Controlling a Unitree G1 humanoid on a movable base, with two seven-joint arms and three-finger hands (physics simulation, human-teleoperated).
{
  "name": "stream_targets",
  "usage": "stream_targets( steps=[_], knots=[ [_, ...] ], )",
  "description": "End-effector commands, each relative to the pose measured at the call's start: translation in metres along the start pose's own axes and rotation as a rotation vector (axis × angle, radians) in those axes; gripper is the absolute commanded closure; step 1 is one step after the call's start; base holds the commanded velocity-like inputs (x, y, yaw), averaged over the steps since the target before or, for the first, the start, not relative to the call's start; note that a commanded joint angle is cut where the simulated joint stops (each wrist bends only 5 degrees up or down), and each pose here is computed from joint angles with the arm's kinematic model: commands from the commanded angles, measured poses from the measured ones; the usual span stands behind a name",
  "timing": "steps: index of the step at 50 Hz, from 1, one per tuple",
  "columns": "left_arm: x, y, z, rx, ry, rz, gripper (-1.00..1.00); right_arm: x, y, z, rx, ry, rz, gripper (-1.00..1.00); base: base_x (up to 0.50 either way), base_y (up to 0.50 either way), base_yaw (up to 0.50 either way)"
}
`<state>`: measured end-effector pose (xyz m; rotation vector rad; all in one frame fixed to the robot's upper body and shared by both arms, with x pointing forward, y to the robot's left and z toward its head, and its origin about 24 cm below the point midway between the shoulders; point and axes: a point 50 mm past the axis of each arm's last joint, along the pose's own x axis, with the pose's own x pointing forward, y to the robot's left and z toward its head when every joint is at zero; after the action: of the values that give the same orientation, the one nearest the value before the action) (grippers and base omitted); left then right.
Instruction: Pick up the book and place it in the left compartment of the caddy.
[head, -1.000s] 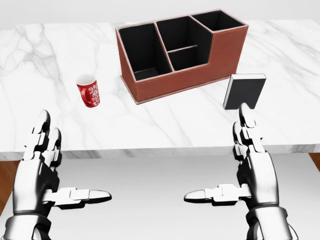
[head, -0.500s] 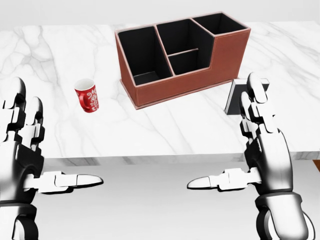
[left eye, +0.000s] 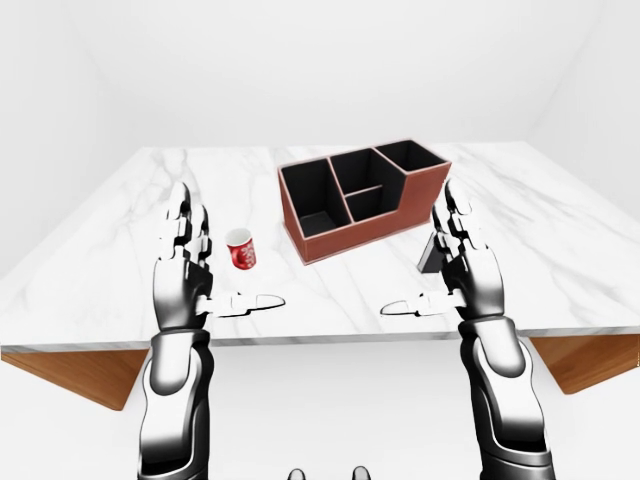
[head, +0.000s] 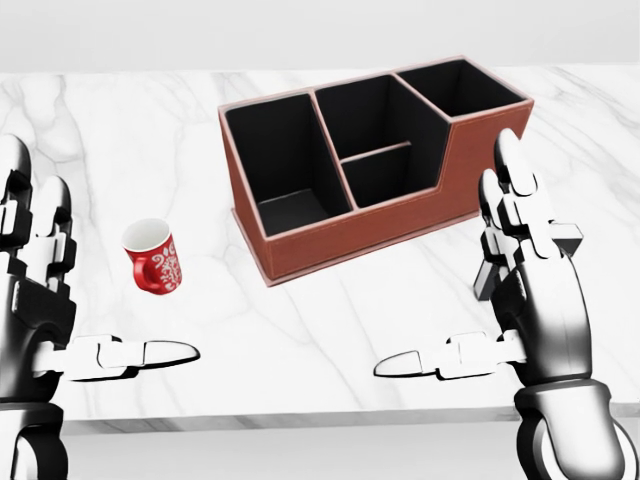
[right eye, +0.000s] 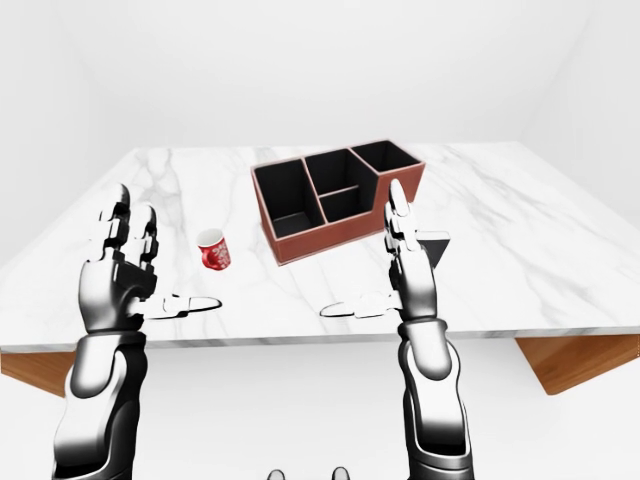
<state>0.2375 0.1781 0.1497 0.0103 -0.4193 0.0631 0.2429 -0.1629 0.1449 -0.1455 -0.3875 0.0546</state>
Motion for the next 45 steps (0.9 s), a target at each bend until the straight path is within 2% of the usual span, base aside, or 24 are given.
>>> stream_targets(
  steps=[1,34,45],
  knots=[
    [0.0,0.0009,0.0022,-0.001,-0.009,0.004,-1.0,-0.0002,0.001,0.0007,-0.008,-0.002,0.005,-1.0,0.5,0.0,0.0],
    [-0.0006,0.0042,0.0006,-0.001,-0.002,0.025,-1.0,-0.0041,0.001,0.003,-0.006,-0.007,0.002,-1.0,0.5,0.0,0.0],
    [-0.002,0.0055,0.0021,-0.004,-0.006,0.026,-1.0,-0.0053,-0.0008,0.0043,0.005,-0.012,-0.006,-1.0,0.03,0.0,0.0]
  ],
)
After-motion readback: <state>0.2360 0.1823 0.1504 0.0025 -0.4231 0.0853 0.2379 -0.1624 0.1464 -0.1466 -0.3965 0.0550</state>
